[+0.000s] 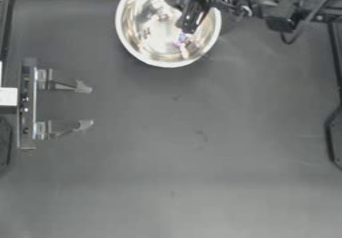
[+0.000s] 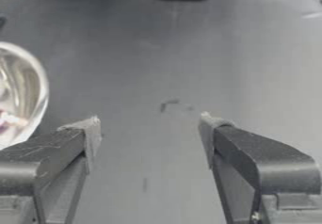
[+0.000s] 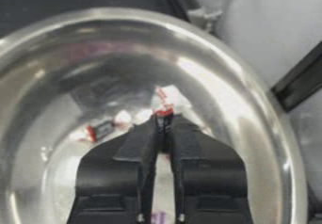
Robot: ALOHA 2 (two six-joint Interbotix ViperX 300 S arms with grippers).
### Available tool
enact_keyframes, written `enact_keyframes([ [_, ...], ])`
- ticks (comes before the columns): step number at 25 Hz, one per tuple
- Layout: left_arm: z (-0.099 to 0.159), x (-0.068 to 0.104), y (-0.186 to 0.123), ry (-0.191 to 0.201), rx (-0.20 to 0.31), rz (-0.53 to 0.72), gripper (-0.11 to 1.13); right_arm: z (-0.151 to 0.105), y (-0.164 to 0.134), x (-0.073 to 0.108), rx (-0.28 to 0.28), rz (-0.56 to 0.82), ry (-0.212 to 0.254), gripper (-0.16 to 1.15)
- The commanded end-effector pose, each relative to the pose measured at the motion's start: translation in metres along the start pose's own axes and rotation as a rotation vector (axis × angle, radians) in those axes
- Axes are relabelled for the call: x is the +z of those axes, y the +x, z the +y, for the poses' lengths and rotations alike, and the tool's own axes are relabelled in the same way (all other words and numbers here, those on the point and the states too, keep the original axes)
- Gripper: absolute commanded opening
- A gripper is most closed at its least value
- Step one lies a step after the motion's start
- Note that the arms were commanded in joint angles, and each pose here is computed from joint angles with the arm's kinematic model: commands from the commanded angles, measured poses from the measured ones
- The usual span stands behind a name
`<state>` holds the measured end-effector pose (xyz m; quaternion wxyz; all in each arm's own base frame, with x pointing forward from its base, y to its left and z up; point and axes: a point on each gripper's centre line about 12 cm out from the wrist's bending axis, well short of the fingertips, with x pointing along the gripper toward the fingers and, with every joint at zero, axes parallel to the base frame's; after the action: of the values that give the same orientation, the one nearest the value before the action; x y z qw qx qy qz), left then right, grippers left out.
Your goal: Put candies in bowl
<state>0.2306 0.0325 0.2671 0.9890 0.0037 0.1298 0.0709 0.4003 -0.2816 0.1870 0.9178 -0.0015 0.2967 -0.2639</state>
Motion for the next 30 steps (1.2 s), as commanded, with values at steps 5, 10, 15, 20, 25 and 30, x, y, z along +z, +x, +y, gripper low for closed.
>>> enact_keyframes([
  [5, 0.001, 0.004, 0.001, -0.005, 0.004, -0.010, 0.96, -0.003, -0.003, 0.019, -0.002, -0.003, 0.008, 1.05],
  [10, 0.001, 0.004, 0.001, -0.007, 0.005, -0.011, 0.96, -0.002, -0.006, 0.020, 0.001, 0.003, 0.024, 0.98],
  [15, 0.001, 0.004, 0.001, -0.007, 0.003, -0.007, 0.96, 0.008, -0.020, 0.030, 0.018, -0.011, 0.011, 0.99],
  [20, 0.001, 0.004, 0.001, -0.007, 0.003, -0.007, 0.96, 0.024, -0.050, 0.042, 0.046, -0.046, -0.008, 0.99],
  [25, 0.000, 0.004, 0.001, -0.005, 0.002, -0.007, 0.96, 0.039, -0.085, 0.045, 0.074, -0.079, -0.032, 0.99],
  [30, 0.001, 0.006, 0.000, -0.002, 0.003, -0.016, 0.96, 0.050, -0.124, 0.039, 0.099, -0.125, -0.046, 0.99],
])
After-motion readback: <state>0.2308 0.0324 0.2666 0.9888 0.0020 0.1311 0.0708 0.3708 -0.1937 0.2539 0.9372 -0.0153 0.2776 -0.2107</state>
